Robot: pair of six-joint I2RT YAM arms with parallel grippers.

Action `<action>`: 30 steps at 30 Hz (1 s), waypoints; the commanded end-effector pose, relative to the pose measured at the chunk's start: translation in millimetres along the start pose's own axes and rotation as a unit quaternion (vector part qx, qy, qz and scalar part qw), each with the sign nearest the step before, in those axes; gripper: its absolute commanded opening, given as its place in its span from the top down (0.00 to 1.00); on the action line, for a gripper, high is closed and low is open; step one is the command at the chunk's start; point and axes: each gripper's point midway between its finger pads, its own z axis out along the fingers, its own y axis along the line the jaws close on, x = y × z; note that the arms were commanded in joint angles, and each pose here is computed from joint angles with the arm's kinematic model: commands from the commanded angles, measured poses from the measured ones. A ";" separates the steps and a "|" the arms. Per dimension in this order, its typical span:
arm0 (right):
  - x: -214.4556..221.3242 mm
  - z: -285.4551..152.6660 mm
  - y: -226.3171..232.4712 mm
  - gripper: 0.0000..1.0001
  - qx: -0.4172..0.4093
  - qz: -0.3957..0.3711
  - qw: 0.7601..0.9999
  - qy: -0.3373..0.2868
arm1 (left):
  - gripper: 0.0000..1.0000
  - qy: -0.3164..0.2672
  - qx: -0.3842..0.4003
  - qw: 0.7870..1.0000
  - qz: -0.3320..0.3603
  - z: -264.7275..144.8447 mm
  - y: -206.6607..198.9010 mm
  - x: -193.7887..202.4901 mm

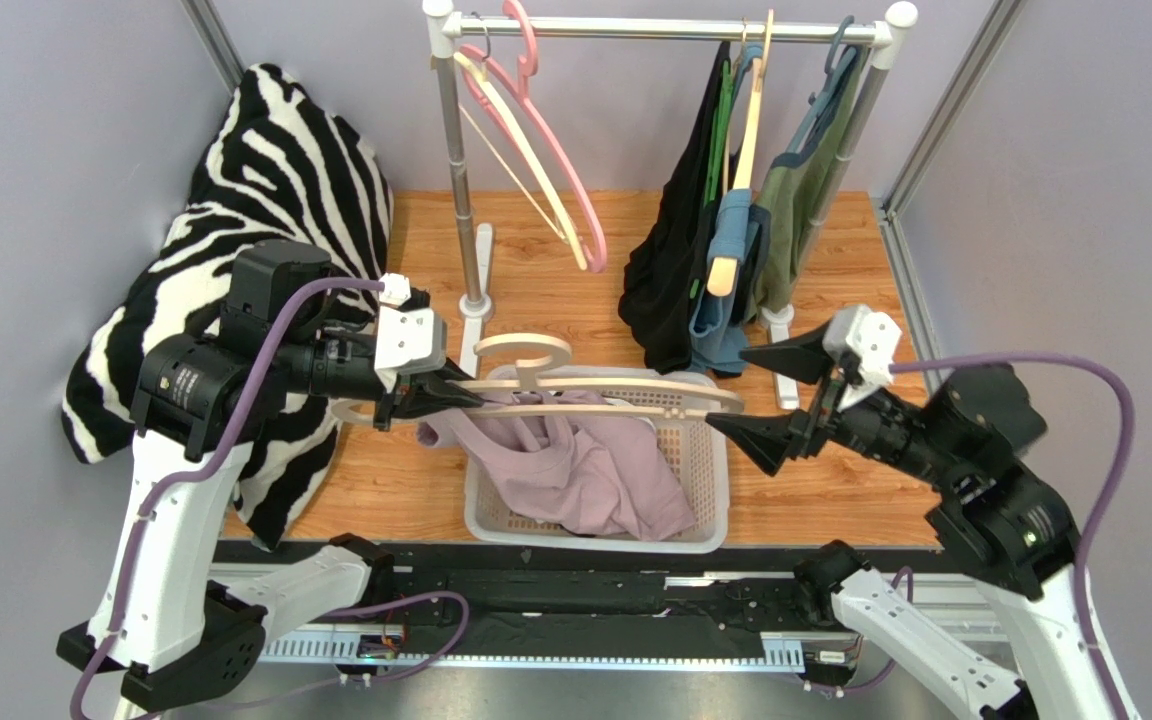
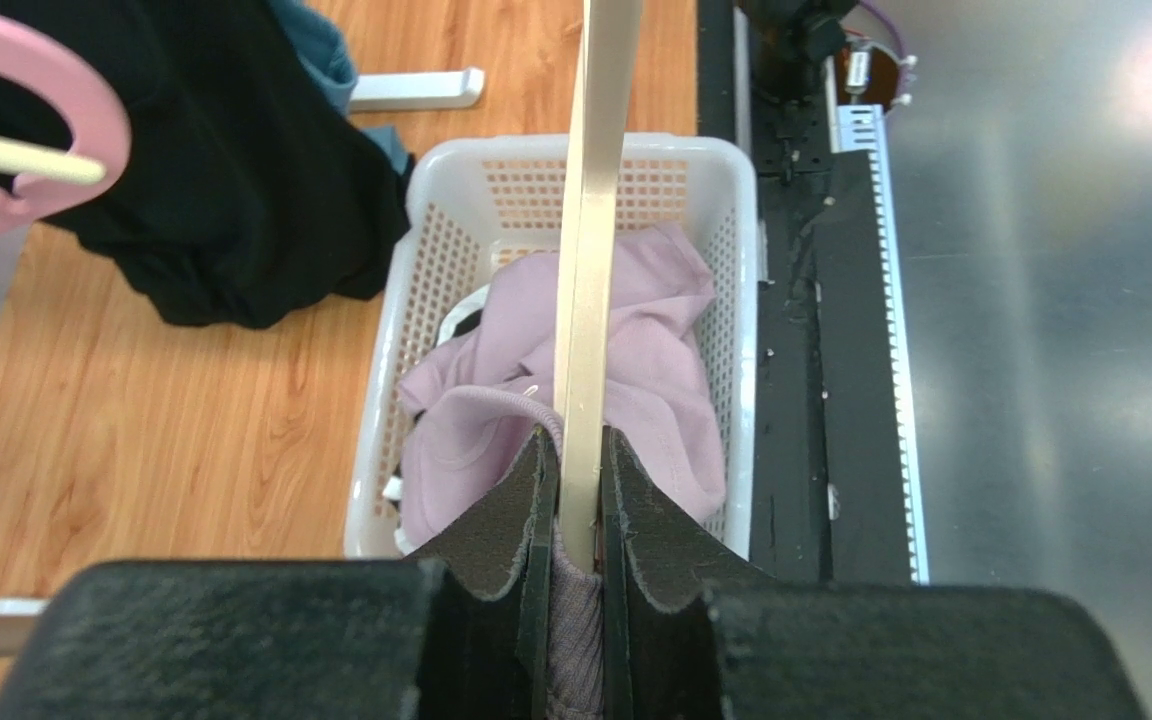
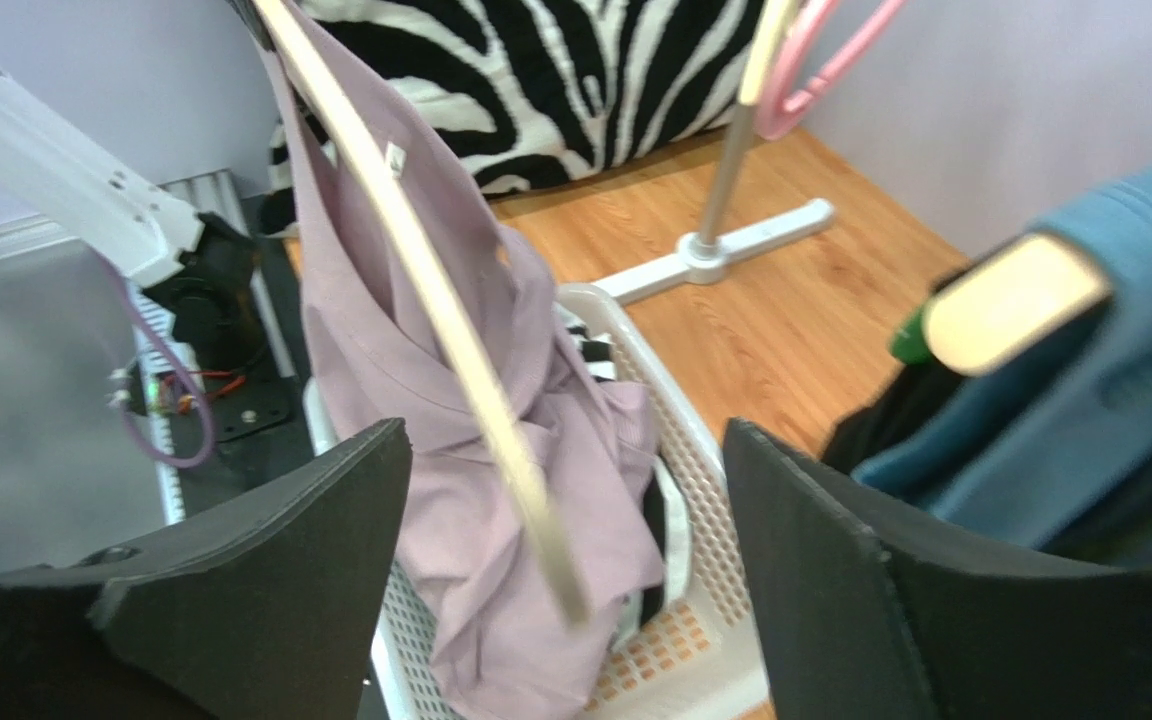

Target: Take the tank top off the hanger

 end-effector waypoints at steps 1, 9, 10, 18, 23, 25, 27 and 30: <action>-35.8 18.2 19.6 0.22 -0.084 -0.016 0.995 -0.040 | 1.00 -0.030 0.054 0.998 0.011 -0.3 -24.9 -4.5; -27.9 43.3 33.4 0.36 -0.133 -0.014 0.991 -0.016 | 1.00 -0.034 0.052 0.998 0.001 3.1 -21.0 -4.5; -24.6 47.2 39.2 0.37 -0.146 -0.013 0.989 -0.010 | 1.00 -0.034 0.051 0.998 0.002 3.1 -20.6 -4.5; -2.3 61.4 54.9 0.71 -0.168 -0.008 0.985 0.043 | 1.00 -0.035 0.038 0.999 0.001 2.9 -14.8 -7.9; -3.5 58.3 51.6 1.00 -0.146 -0.008 0.988 0.043 | 1.00 -0.022 -0.017 1.000 -0.007 1.8 5.4 -6.1; -6.6 54.2 48.9 1.00 -0.134 -0.004 0.990 0.037 | 0.91 -0.007 -0.061 0.998 -0.028 -0.4 19.6 -1.0; -7.5 50.5 44.3 1.00 -0.118 -0.003 0.992 0.034 | 0.65 0.008 -0.134 0.990 -0.032 -6.1 46.8 3.0; -7.5 44.6 41.7 1.00 -0.104 0.001 0.994 0.030 | 0.36 0.026 -0.252 0.966 -0.055 -23.4 85.1 9.7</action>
